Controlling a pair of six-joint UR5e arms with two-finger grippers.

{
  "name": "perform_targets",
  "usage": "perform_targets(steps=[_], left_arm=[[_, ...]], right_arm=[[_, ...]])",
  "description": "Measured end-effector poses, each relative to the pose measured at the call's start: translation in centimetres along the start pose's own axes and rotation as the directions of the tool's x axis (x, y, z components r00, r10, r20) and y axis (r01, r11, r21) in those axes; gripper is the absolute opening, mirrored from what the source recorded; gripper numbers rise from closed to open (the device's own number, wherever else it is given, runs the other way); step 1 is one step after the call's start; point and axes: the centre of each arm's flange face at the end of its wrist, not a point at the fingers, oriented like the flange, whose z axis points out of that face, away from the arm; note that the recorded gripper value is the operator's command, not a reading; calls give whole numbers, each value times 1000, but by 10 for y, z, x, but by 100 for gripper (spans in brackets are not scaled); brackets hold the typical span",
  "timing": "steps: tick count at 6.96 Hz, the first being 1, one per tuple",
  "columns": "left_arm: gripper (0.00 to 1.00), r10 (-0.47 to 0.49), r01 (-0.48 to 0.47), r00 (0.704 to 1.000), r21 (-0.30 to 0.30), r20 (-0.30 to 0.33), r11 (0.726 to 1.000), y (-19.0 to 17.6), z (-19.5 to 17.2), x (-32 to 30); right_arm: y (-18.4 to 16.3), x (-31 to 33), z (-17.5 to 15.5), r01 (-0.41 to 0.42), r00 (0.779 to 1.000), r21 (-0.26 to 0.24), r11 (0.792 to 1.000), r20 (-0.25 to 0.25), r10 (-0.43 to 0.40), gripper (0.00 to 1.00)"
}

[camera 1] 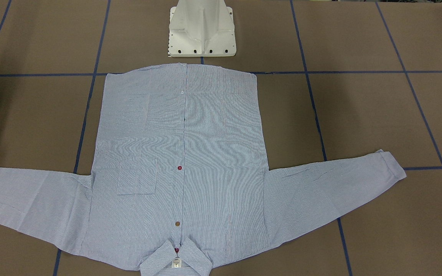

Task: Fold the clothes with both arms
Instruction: 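Lower the right gripper to the cuff of the sleeve nearest it and grasp, then lift the sleeve with the right gripper and fold it across the shirt front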

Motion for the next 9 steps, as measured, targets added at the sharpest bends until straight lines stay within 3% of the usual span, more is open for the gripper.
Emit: perform_targets(steps=[3,5,7,8,9], left_arm=[[99,-2,2,1000,-2,0,1000,1,1,-1],[99,-4,4,1000,-5,-1,1000,2,2,-2],[99,-7,7,1000,-8,0,1000,2,4,-3],[99,-10,10,1000,-11,0,1000,3,5,-5],[99,-13,13,1000,-14,0,1000,4,6,-6]], right_arm=[[-34,-97,-66,144,982,120,982,104,-157,0],[-71,-202,-106,254,934,182,950,210,-290,0],[-98,-339,-131,259,896,200,945,315,-312,0],[-104,-405,-142,239,889,202,950,347,-297,0],[-109,-464,-151,220,893,214,952,348,-285,0]])
